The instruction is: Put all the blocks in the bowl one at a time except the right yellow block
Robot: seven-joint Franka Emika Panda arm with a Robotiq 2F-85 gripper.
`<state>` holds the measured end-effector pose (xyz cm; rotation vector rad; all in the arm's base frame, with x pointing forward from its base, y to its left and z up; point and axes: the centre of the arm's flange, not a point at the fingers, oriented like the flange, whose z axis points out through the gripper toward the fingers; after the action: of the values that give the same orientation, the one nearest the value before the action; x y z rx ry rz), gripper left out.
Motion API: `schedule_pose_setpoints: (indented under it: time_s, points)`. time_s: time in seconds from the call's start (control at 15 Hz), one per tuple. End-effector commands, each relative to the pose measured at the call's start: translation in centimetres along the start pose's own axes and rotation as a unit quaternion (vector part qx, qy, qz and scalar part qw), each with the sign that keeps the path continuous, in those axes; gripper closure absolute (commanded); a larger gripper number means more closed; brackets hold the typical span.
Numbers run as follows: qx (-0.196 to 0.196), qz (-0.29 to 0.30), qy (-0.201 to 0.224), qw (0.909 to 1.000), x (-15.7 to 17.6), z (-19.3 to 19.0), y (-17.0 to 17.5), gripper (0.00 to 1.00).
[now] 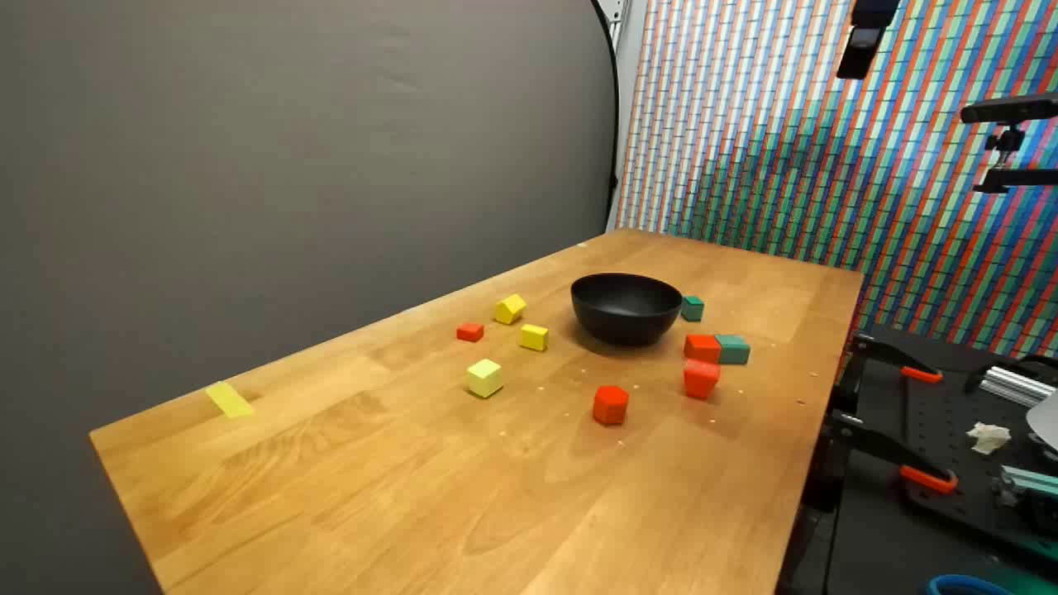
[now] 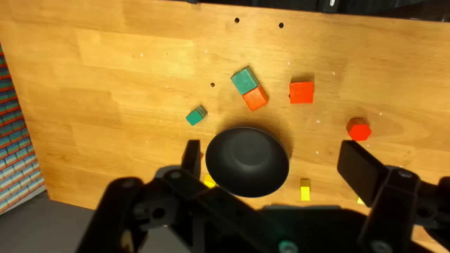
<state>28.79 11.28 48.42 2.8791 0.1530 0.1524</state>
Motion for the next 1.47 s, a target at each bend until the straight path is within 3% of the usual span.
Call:
schedule_pose_setpoints:
  time_s: [0.0, 0.4, 0.53, 0.73, 1.07, 1.4]
  points:
    - [0.000, 0.000, 0.002, 1.0000, 0.0, -0.2, 0.0, 0.00]
    - [0.001, 0.001, 0.007, 1.0000, 0.1, -0.6, 0.0, 0.00]
    - [-0.021, -0.081, 0.005, 0.9965, 2.5, -0.4, 0.0, 0.00]
    - [-0.007, -0.154, 0.021, 0.9878, 9.2, -0.6, -0.8, 0.00]
    - [0.043, -0.265, 0.088, 0.9594, 17.7, 0.2, -2.9, 0.00]
    - [0.101, -0.360, 0.125, 0.9191, 27.1, 1.7, -6.5, 0.00]
